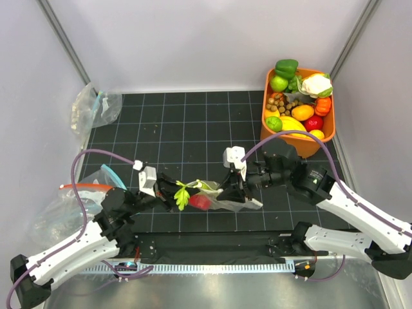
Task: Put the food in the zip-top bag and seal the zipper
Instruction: Zip the zipper food storage bag at the center of the board.
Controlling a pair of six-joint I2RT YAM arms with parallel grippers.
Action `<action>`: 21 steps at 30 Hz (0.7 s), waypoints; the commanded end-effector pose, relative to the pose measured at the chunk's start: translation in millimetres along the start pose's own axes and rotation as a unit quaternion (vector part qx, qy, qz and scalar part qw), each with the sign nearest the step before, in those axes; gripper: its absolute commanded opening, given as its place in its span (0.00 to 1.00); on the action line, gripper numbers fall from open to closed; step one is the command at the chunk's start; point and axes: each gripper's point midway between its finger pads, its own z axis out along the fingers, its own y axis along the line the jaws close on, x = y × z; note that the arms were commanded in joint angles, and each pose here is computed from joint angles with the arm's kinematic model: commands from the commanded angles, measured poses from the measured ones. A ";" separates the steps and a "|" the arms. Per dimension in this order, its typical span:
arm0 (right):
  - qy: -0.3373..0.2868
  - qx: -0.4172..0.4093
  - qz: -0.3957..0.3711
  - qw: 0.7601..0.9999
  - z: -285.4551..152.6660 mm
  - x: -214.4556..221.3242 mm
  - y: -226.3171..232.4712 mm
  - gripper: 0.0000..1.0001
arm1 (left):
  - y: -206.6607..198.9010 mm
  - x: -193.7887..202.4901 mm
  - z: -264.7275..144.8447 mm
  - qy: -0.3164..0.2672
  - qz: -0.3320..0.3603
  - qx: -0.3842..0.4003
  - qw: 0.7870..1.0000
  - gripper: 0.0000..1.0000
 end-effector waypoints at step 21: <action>-0.023 0.091 -0.002 0.996 2.9 1.6 -32.8 0.78 | 6.6 -17.2 1.4 -0.024 0.024 -0.023 0.999 0.00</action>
